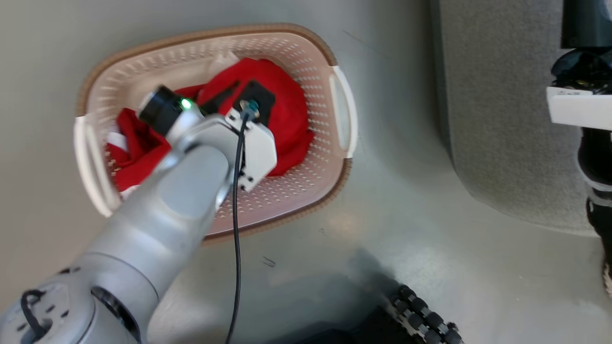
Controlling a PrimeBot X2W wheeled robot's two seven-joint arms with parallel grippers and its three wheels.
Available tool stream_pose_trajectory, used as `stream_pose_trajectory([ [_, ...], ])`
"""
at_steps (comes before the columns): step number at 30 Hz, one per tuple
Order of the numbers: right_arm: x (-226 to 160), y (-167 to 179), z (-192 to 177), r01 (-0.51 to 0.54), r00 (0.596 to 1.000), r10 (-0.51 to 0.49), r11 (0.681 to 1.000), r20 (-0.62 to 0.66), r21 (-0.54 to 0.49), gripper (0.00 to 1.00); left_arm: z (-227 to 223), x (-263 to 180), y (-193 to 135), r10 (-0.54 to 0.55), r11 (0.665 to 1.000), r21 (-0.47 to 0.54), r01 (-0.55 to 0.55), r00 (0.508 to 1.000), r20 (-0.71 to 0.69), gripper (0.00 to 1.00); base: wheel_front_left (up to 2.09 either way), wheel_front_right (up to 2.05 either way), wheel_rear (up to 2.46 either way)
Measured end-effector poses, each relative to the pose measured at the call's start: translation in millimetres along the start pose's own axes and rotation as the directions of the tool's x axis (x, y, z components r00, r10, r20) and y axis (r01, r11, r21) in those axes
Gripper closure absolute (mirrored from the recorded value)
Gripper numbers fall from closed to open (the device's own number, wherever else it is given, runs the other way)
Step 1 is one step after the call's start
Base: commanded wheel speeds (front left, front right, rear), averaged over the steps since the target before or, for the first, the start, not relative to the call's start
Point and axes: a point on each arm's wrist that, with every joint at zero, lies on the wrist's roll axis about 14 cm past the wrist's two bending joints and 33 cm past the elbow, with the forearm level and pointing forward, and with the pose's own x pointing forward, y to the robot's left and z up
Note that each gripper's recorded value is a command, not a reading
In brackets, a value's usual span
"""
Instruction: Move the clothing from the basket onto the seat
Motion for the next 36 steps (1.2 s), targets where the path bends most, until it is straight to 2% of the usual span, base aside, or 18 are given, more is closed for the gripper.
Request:
stream_pose_trajectory([
  [9,-0.6,0.2,-5.2,0.005,1.0,-0.005,1.0,-0.009,0.003,0.0,-23.0,21.3,5.4,-0.007,0.996,0.085,0.02,0.987,-0.16,0.0,0.0,0.0,0.0],
  [21,-0.7,2.0,-10.5,0.008,1.0,-0.008,1.0,-0.015,0.011,0.0,-43.8,28.7,10.2,0.01,0.993,0.116,0.025,0.957,-0.291,0.0,0.0,0.0,0.0],
  [22,-0.7,2.1,-9.8,0.008,1.0,-0.008,1.0,-0.013,0.011,0.0,-44.0,28.8,9.6,0.008,0.993,0.112,0.026,0.956,-0.294,0.25,0.0,0.0,0.0],
  [23,-0.7,2.4,-9.1,0.007,1.0,-0.007,1.0,-0.009,0.011,0.0,-43.7,29.1,8.8,0.005,0.994,0.104,0.027,0.956,-0.294,1.0,0.0,0.0,0.0],
  [36,2.1,8.0,11.2,-0.012,0.999,0.012,1.0,0.033,0.01,0.0,-18.2,12.1,-0.4,-0.015,1.0,0.021,0.019,0.983,-0.184,1.0,0.0,0.0,0.0],
])
